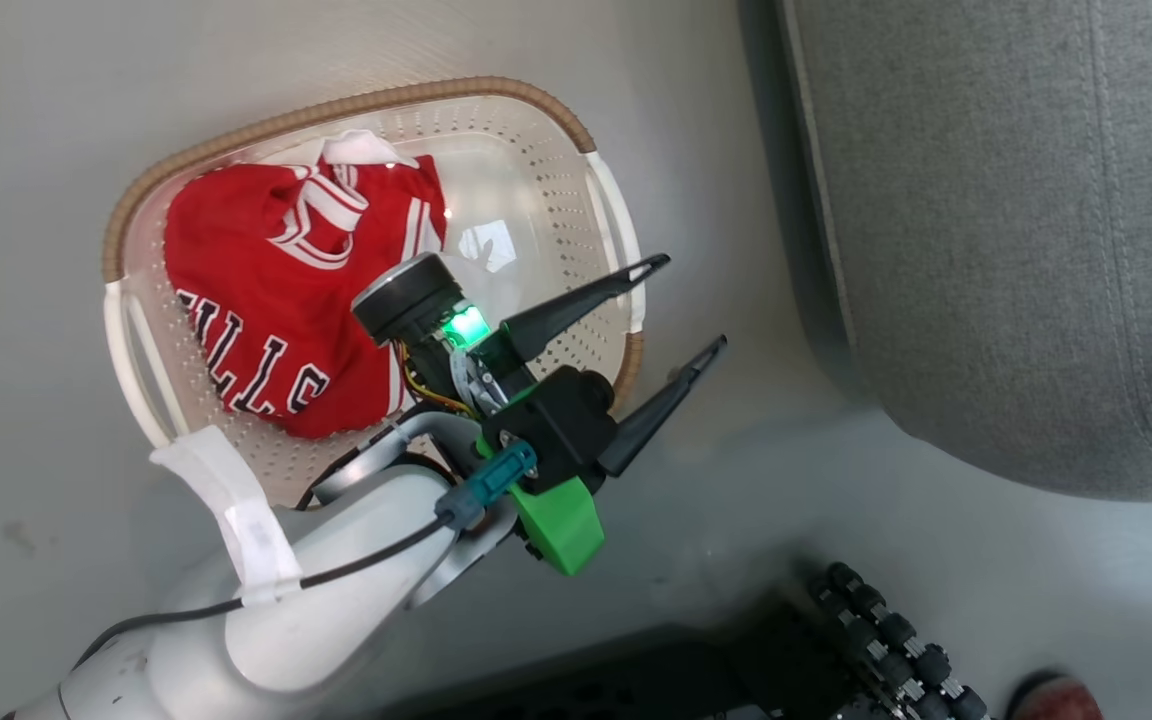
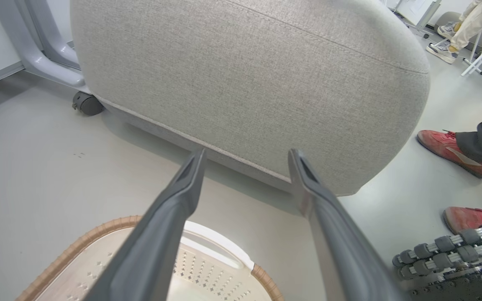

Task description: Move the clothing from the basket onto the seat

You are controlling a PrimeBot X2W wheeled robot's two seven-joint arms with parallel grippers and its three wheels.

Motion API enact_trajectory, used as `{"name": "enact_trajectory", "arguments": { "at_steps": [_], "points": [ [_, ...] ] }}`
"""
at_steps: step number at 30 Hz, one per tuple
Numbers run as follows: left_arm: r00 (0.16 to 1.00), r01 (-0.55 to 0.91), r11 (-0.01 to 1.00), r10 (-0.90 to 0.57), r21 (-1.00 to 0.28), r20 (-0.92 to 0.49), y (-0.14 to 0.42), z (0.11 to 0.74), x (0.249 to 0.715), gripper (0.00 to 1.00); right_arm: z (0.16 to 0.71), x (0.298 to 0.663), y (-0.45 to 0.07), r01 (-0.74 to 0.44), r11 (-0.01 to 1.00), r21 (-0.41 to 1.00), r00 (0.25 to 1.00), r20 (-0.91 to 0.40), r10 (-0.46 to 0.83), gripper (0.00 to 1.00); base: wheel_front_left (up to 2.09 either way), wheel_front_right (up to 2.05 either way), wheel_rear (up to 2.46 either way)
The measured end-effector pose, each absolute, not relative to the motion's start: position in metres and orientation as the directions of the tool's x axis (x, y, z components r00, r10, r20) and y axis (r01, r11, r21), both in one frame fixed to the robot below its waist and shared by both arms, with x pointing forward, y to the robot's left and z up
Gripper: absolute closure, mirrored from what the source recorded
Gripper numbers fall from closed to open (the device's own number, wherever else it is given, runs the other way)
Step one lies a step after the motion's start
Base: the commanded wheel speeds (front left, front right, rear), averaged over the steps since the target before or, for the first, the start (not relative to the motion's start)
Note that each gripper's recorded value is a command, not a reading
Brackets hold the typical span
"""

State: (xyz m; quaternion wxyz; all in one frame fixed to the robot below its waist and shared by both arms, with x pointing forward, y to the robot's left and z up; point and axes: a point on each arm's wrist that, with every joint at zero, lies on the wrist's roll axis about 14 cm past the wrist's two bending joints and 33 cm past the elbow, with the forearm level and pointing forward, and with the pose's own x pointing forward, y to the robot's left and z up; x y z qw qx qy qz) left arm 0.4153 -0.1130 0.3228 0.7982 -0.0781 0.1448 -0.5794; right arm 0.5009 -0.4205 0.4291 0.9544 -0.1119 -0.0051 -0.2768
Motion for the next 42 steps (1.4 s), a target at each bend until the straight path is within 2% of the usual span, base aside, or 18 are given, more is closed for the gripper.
{"name": "enact_trajectory", "arguments": {
  "at_steps": [9,16,21,27,32,37,42],
  "points": [
    [0.483,0.819,0.496,-0.867,-0.289,-0.121,-0.089,0.338,0.438,0.00,0.392,0.446,-0.394,0.510,0.839,-0.189,0.842,-0.090,-0.532,0.00,0.00,0.00,0.00],
    [0.611,0.718,0.623,-0.778,-0.310,-0.148,-0.070,0.359,0.440,0.00,0.397,0.421,-0.357,0.424,0.895,-0.135,0.885,-0.148,-0.442,0.00,0.00,0.00,0.00],
    [0.733,0.617,0.728,-0.670,-0.297,-0.119,-0.044,0.392,0.447,0.00,0.408,0.419,-0.310,0.295,0.951,-0.095,0.939,-0.153,-0.307,0.00,0.00,0.00,0.00],
    [0.843,0.477,0.836,-0.523,-0.273,-0.129,0.003,0.412,0.434,0.00,0.430,0.423,-0.248,0.121,0.992,-0.039,0.986,-0.109,-0.125,0.00,0.00,0.00,0.00],
    [0.931,0.309,0.916,-0.346,-0.255,-0.116,0.055,0.432,0.417,0.00,0.454,0.417,-0.210,0.016,1.000,-0.003,0.999,-0.052,-0.016,0.00,0.00,0.00,0.00],
    [0.981,0.178,0.961,-0.189,-0.210,-0.037,0.100,0.465,0.399,0.00,0.481,0.408,-0.183,-0.059,0.998,0.032,0.998,0.023,0.059,0.00,0.00,0.00,0.00],
    [0.997,0.056,0.986,-0.048,-0.155,0.053,0.143,0.498,0.373,0.00,0.512,0.397,-0.147,-0.163,0.985,0.055,0.982,0.109,0.157,0.00,0.00,0.00,0.00]
  ]
}}
